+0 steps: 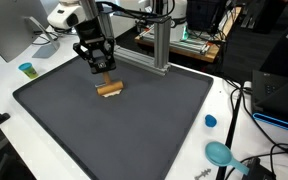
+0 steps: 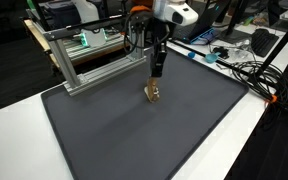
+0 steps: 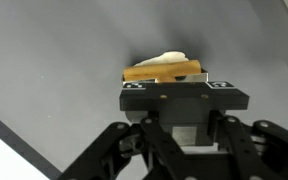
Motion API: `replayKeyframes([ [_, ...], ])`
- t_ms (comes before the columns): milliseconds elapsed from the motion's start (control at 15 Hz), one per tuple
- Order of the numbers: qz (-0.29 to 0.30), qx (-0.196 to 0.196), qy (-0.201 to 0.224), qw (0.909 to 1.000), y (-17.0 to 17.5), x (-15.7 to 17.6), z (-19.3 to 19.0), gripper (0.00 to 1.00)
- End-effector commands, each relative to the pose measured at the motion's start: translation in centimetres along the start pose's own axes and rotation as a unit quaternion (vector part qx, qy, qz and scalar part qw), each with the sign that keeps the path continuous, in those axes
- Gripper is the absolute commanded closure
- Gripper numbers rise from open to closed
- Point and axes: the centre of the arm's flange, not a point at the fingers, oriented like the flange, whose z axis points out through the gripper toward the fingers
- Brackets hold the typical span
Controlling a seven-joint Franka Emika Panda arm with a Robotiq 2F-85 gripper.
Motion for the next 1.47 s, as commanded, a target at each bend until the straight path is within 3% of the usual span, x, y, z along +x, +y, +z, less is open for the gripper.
replayKeyframes([
  [0, 0.003, -0.007, -0.048, 0.9988, -0.4, -1.0, 3.1, 0.78],
  [400, 0.004, -0.023, -0.087, 0.9959, -1.4, -1.8, 4.1, 0.78],
  [733, 0.003, -0.013, -0.007, 0.9999, -2.3, -2.0, -2.2, 0.78],
  [933, -0.003, -0.018, 0.001, 0.9998, -2.8, -0.9, -2.2, 0.78],
  [1400, 0.003, -0.019, -0.025, 0.9995, -1.1, 1.3, 0.0, 0.78],
])
